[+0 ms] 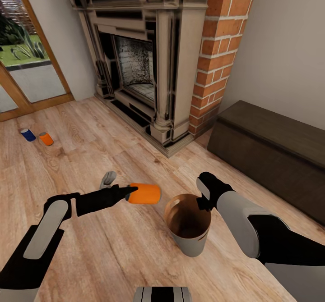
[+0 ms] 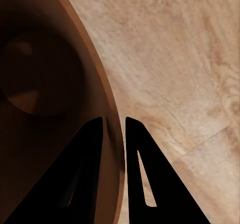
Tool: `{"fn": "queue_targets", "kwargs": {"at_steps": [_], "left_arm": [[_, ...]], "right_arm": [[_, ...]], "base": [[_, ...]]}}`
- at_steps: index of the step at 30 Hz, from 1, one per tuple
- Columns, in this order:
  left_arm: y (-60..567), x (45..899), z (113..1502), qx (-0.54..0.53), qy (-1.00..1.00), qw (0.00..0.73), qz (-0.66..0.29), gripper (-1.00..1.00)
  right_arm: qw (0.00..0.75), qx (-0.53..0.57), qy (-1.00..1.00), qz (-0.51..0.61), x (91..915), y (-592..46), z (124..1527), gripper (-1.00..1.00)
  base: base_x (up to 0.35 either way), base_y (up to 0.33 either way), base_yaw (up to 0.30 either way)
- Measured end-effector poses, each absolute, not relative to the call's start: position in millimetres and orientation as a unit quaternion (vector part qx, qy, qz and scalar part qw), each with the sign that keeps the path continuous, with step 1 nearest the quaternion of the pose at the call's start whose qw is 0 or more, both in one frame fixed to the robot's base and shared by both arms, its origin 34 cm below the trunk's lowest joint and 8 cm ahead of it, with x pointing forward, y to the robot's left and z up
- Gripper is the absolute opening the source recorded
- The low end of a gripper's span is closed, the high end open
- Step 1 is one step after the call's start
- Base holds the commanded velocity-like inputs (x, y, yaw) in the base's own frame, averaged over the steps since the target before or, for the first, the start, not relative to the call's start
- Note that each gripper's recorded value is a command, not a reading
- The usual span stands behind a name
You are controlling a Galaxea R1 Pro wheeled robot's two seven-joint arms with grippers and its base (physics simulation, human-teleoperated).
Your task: Put the three can of soda from the living room inside the tash can in the kitchen.
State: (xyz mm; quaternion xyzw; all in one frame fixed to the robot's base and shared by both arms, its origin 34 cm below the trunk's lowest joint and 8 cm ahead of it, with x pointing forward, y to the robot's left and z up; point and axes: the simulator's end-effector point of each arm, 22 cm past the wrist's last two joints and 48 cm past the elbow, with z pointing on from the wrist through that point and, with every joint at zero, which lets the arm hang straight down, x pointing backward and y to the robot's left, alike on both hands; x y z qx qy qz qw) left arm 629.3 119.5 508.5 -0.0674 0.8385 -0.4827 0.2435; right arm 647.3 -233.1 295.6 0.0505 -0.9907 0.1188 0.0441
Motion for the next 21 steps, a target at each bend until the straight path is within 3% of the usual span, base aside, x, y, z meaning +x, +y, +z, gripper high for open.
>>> {"fn": "queue_targets", "kwargs": {"at_steps": [21], "left_arm": [[80,612,550,-0.027,0.82,0.243,-0.517,-1.0]], "right_arm": [[0.013,0.049,-0.992,0.119,659,-230,332,-1.0]], "base": [[0.0,0.0,0.0]]}}
